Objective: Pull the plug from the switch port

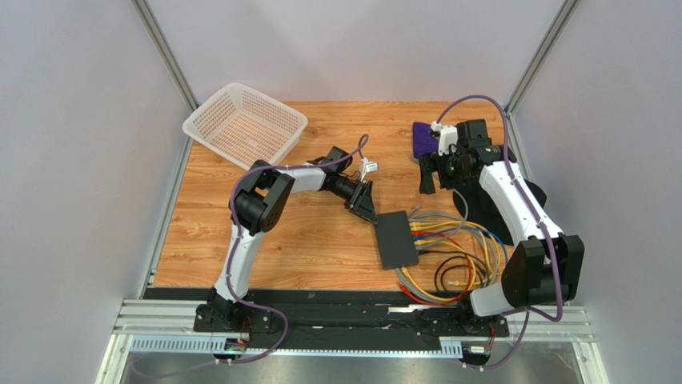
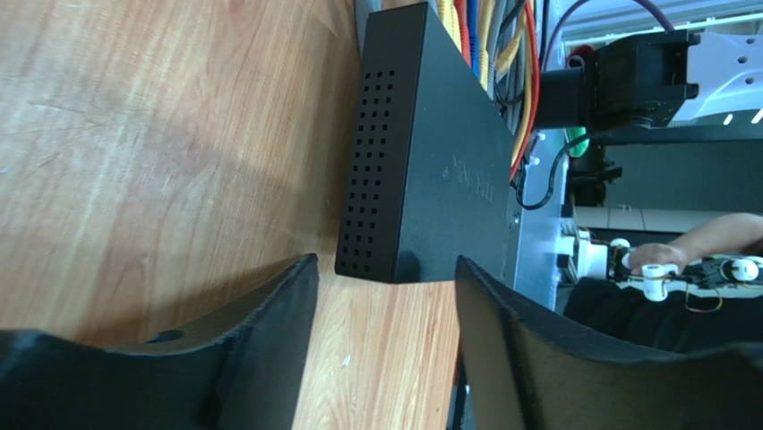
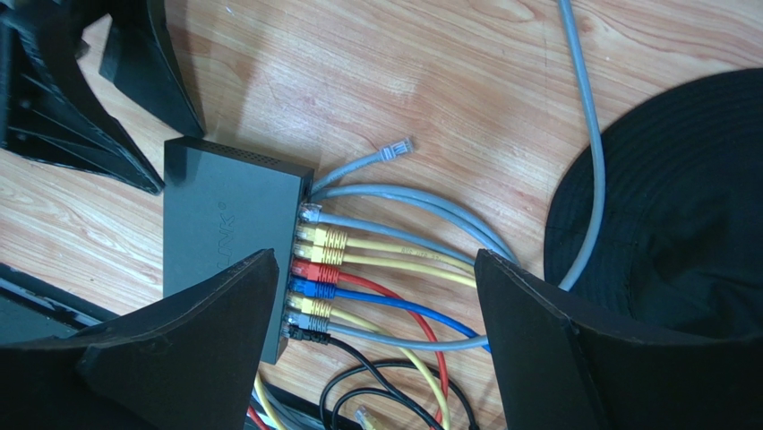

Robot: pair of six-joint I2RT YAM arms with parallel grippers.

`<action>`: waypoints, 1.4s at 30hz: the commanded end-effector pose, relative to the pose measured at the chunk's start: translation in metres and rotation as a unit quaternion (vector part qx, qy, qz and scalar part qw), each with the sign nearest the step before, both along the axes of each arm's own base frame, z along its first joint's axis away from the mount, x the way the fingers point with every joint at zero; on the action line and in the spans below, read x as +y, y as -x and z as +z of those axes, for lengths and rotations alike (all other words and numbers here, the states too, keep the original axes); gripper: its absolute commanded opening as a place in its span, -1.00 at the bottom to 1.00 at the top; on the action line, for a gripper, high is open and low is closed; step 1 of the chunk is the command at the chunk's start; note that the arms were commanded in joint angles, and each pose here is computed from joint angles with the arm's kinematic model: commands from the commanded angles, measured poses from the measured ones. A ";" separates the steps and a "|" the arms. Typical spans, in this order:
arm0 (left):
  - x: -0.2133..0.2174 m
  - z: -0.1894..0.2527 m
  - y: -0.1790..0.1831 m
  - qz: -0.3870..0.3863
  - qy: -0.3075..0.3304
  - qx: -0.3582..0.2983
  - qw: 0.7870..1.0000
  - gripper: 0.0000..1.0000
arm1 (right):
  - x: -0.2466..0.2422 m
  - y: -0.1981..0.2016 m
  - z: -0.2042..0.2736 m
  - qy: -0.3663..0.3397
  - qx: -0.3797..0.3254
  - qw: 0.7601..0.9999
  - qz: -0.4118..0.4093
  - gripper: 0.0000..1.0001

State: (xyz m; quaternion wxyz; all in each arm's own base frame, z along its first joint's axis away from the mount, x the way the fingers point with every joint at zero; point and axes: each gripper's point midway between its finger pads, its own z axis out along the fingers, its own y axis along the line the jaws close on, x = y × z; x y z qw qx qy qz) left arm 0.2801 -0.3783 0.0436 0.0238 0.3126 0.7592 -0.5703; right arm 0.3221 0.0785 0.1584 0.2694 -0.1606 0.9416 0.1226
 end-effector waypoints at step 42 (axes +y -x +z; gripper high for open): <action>-0.017 0.000 -0.013 -0.068 0.050 0.001 0.996 0.15 | 0.014 -0.002 0.006 -0.038 -0.012 0.999 0.030 0.68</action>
